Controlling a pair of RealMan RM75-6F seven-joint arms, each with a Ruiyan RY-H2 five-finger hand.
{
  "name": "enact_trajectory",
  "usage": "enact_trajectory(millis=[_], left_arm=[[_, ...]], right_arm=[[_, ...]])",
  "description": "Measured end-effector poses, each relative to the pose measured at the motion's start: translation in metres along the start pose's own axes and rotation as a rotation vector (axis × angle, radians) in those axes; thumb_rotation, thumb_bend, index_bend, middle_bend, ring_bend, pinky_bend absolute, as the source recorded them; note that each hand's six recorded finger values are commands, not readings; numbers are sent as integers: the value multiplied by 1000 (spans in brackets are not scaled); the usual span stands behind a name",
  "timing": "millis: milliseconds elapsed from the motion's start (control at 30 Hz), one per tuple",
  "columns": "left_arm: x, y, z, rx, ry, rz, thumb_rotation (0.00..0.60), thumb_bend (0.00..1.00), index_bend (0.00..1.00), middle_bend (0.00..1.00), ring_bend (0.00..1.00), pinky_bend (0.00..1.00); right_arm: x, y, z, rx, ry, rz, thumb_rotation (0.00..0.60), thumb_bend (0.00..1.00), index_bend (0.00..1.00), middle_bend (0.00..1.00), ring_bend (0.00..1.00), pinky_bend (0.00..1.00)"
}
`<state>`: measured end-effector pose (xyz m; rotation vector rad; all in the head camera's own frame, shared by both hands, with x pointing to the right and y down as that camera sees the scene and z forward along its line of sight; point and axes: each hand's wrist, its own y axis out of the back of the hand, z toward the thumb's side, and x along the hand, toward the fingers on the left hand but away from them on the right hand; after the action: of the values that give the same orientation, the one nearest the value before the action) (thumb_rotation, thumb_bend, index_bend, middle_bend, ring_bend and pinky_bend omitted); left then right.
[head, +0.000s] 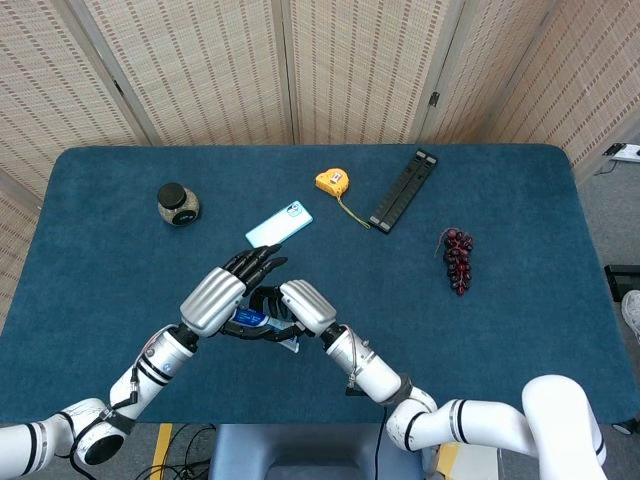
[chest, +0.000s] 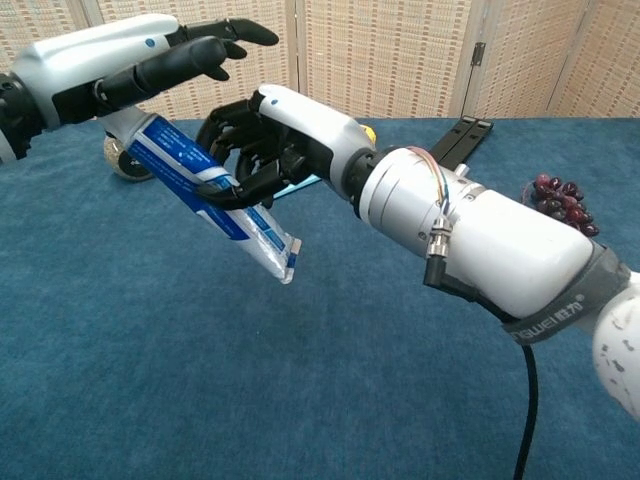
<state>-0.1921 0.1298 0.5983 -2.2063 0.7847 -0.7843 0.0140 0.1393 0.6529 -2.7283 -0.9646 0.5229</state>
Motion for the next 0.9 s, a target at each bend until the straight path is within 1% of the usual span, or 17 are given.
enact_trajectory(millis=[367,633,767,900], left_arm=[[0,-3,1,-4,12,-30,0,0,0,0,10,147],[-3,5,-6,-13,31,-6,0,0,0,0,10,148],[-8,12,-13,-17,47,13,0,0,0,0,10,147],[-15,15,-22,-19,69,23,0,0,0,0,10,147]], right_arm=[[-1,-1,0,6,7,-1,600,738,769,722,614,644],[7,4,-14,42,-20,11,600,733,769,718,614,644],[14,14,-26,107,-51,36,600,703,769,716,614,644],[27,29,-46,238,-107,86,600,649,769,684,614,644]])
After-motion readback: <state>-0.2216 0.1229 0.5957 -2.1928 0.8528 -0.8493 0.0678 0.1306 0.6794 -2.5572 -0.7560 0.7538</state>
